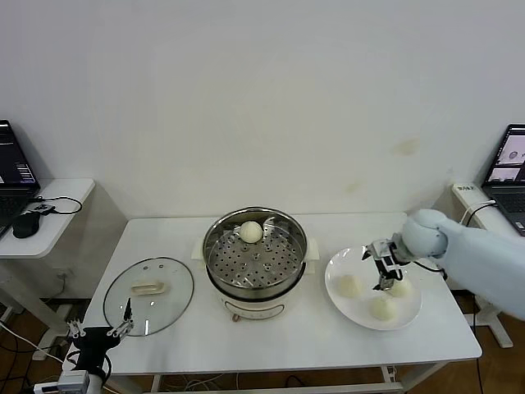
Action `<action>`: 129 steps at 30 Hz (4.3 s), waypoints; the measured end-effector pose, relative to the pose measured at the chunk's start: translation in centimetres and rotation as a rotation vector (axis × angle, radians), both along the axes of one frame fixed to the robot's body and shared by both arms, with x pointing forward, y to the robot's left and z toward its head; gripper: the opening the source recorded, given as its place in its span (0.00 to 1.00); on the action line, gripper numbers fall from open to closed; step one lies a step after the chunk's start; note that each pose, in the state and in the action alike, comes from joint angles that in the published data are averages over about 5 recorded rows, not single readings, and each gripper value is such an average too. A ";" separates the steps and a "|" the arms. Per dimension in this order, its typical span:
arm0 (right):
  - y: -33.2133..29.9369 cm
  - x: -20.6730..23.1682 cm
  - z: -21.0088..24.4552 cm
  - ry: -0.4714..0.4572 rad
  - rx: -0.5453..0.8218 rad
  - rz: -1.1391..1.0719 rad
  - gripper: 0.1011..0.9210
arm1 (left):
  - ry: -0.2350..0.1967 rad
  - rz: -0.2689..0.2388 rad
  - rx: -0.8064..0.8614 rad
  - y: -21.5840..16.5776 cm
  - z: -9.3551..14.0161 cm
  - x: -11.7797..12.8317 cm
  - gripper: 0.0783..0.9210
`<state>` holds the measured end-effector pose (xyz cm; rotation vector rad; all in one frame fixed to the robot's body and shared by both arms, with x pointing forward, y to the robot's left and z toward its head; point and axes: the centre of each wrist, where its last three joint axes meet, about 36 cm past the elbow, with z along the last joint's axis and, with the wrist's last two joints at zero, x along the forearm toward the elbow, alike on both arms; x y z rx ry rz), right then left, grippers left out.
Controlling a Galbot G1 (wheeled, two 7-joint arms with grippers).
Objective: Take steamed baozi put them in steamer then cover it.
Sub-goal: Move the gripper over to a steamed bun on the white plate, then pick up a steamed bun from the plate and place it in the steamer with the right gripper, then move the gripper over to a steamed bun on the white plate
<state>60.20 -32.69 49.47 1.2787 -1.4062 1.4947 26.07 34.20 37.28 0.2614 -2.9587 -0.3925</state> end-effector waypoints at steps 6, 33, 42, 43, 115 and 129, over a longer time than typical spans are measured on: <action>1.5 0.7 -2.1 0.014 0.006 -0.003 0.88 | 0.001 0.005 0.003 0.2 0.0 -0.1 0.88; 3.0 2.0 -3.9 0.039 -0.003 -0.040 0.61 | 0.000 0.009 -0.002 0.2 -0.2 0.0 0.88; 2.0 2.3 3.8 0.002 0.026 -0.042 0.61 | -0.008 0.005 -0.006 -0.1 0.0 0.2 0.88; 2.0 2.3 4.9 -0.007 0.033 -0.040 0.61 | -0.008 0.003 -0.008 -0.1 0.0 0.2 0.88; 23.6 3.6 18.5 -0.021 0.079 0.148 0.88 | -0.038 -0.008 -0.037 -1.5 1.1 0.8 0.88; 5.1 -1.4 14.9 -0.010 0.030 0.071 0.88 | -0.013 -0.032 -0.025 -2.4 0.7 -0.1 0.88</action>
